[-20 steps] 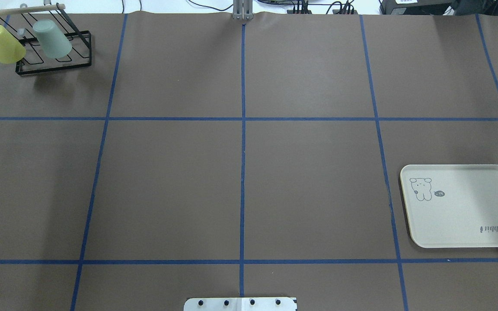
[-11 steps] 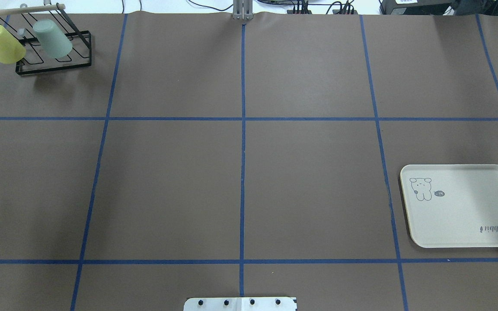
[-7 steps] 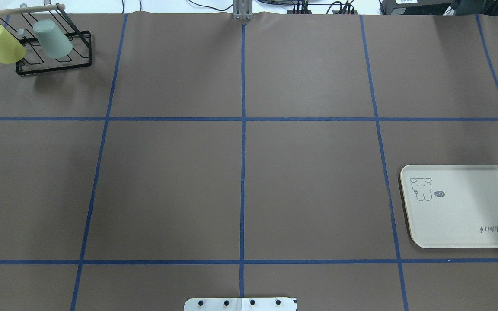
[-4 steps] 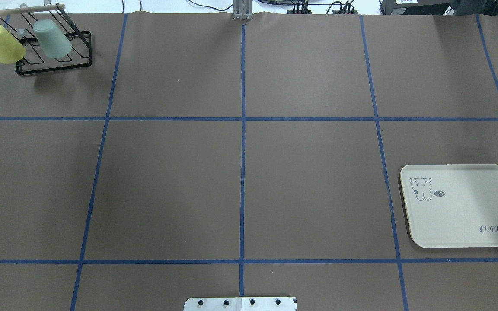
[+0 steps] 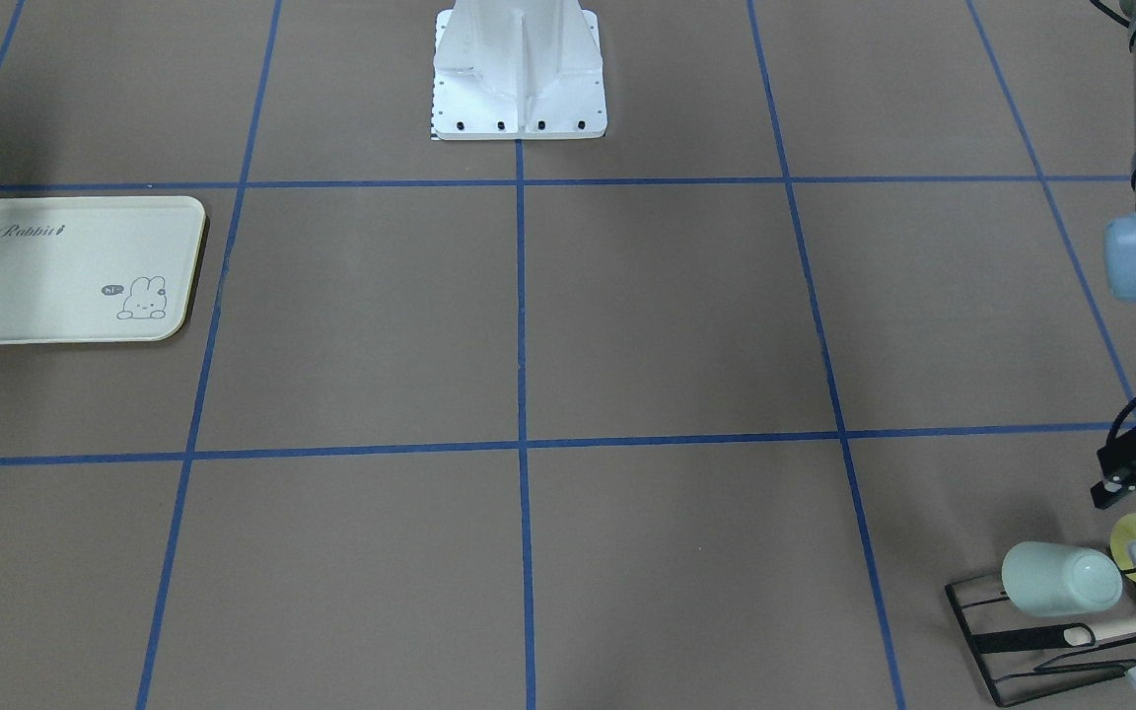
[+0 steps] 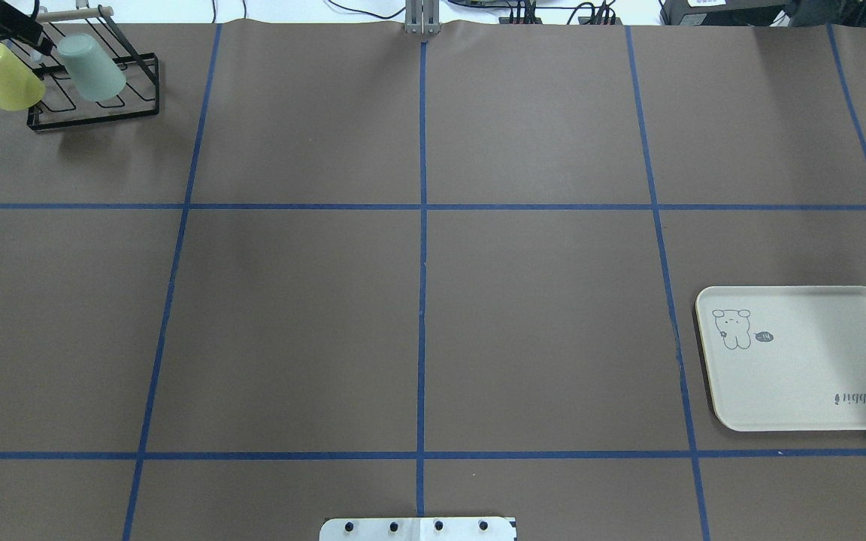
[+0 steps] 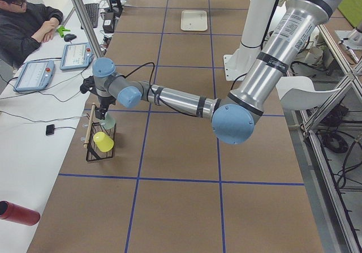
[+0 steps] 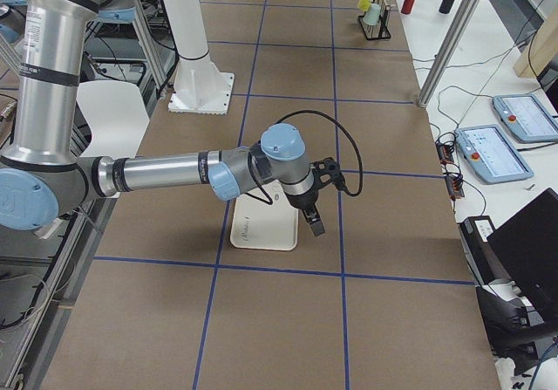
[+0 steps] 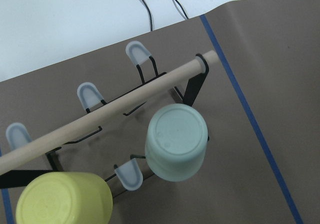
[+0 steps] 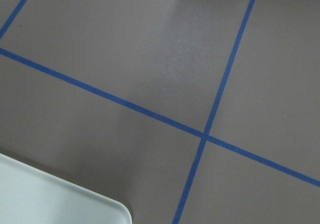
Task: Left arm grabs green cup and hands to right arm on tray
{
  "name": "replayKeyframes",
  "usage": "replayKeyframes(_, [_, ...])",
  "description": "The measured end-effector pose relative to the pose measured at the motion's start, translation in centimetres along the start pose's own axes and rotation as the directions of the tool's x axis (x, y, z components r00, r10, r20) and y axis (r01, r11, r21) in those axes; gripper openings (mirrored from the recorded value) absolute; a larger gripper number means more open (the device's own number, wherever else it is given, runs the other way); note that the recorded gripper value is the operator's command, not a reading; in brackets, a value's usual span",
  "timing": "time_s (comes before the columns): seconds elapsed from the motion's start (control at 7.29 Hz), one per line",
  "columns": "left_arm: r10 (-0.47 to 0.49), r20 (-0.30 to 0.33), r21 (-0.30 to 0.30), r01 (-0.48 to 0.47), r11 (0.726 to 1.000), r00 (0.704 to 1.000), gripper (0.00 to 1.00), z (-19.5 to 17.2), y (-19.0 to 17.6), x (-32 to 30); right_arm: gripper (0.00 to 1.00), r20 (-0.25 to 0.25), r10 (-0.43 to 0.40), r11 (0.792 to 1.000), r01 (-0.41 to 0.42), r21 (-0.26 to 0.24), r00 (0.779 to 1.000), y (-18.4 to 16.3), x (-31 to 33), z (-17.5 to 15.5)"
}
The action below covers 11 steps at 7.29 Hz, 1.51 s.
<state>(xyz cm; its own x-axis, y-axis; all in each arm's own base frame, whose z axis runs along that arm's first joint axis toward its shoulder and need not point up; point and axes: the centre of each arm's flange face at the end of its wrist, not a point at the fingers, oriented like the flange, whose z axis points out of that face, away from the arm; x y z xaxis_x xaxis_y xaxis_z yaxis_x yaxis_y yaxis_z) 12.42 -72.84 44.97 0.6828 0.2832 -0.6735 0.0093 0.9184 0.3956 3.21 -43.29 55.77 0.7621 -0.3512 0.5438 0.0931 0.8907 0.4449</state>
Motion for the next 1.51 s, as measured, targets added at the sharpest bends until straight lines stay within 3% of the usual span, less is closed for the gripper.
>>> replayKeyframes(0.41, [-0.018,0.108,0.0,0.019,1.0,0.994,1.0,3.1,-3.6,2.2,1.0,0.001,0.0,1.0,0.0,0.001,1.0,-0.1,-0.1,0.0])
replayKeyframes(1.51, [-0.006,0.111,-0.044,0.011,0.999,0.994,1.0,8.3,-2.5,2.3,1.0,0.003,0.005,1.0,-0.005,0.001,1.0,-0.1,-0.1,0.0])
